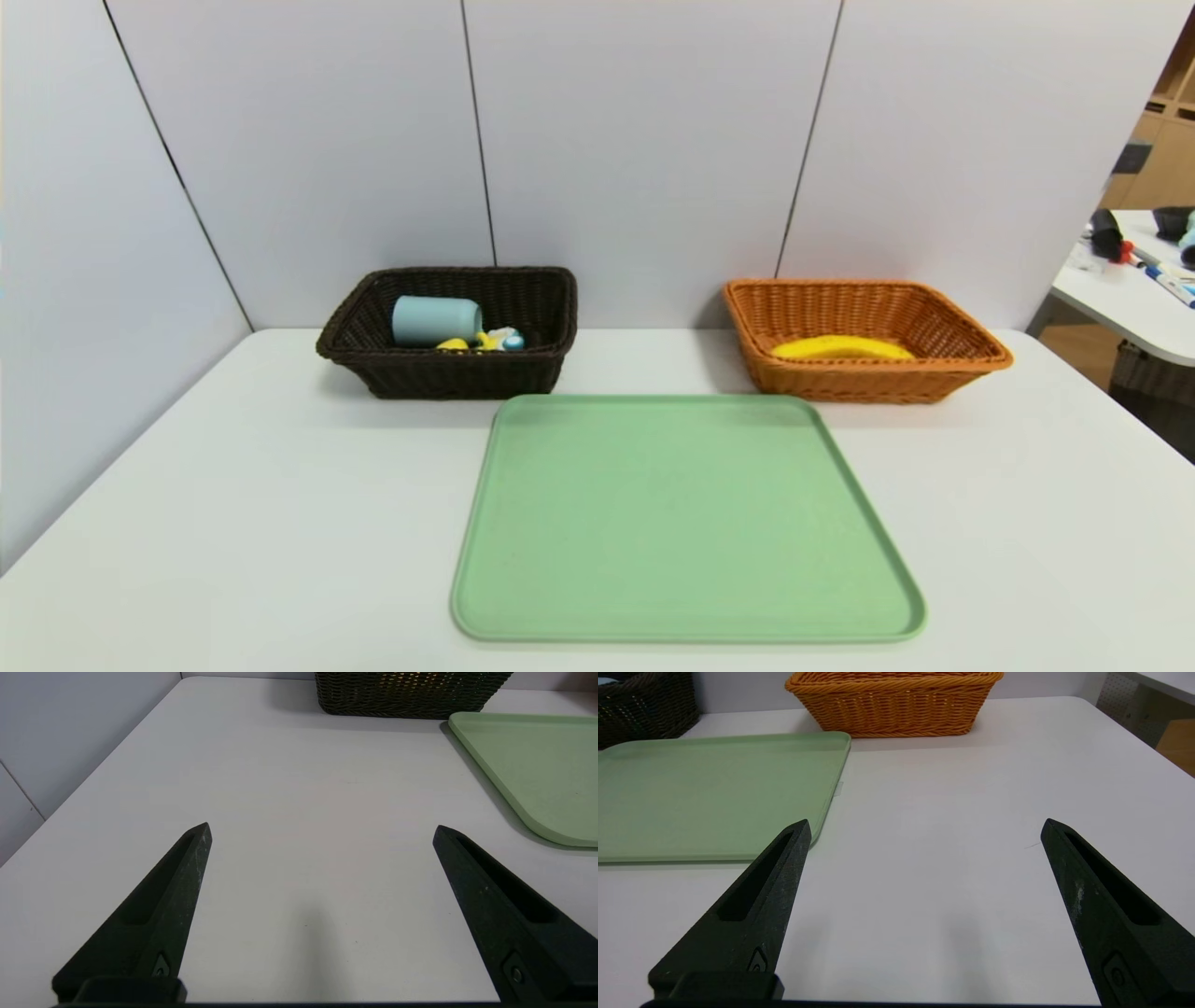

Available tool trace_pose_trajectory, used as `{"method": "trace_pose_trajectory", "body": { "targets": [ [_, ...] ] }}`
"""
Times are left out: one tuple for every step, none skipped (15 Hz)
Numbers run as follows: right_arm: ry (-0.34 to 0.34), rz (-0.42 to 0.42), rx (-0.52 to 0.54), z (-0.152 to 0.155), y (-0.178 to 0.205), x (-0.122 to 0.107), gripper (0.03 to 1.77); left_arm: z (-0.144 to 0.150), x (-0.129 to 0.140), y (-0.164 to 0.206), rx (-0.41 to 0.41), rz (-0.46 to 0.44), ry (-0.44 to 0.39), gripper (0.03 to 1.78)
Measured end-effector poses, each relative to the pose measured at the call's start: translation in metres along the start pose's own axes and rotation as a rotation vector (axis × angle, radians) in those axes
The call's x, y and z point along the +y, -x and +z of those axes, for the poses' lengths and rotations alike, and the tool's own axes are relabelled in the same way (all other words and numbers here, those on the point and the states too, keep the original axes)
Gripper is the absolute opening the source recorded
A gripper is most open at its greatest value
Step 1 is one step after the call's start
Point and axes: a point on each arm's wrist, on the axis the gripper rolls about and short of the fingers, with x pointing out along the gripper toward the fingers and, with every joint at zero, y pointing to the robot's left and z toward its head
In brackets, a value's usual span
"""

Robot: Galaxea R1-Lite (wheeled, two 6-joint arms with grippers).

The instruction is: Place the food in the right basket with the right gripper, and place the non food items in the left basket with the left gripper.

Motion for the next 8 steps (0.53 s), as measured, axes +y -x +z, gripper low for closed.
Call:
{"method": "trace_pose_trajectory", "body": {
  "targets": [
    [0.000,0.000,0.000,0.0000,0.0000,0.0000,1.70,0.0000,0.0000,0.0000,0.000,0.000,0.000,1.69],
    [0.000,0.000,0.000,0.0000,0.0000,0.0000,1.70,0.0000,0.0000,0.0000,0.000,0.000,0.000,1.69],
    [0.000,0.001,0.000,0.0000,0.0000,0.0000,1.70,0.0000,0.0000,0.0000,0.000,0.000,0.000,1.69],
    [0.000,0.002,0.000,0.0000,0.0000,0.0000,1.70,0.0000,0.0000,0.0000,0.000,-0.001,0.000,1.69],
    [0.001,0.003,0.000,0.0000,0.0000,0.0001,1.70,0.0000,0.0000,0.0000,0.000,-0.001,0.000,1.69],
    [0.002,0.002,0.000,0.0000,0.0000,0.0000,1.70,0.0000,0.0000,0.0000,0.000,0.000,0.000,1.69],
    [0.002,0.002,0.000,0.0000,0.0000,0.0000,1.70,0.0000,0.0000,0.0000,0.000,0.000,0.000,1.69],
    [0.003,0.002,0.000,0.0000,0.0000,0.0000,1.70,0.0000,0.0000,0.0000,0.000,0.000,0.001,1.69]
  ]
}}
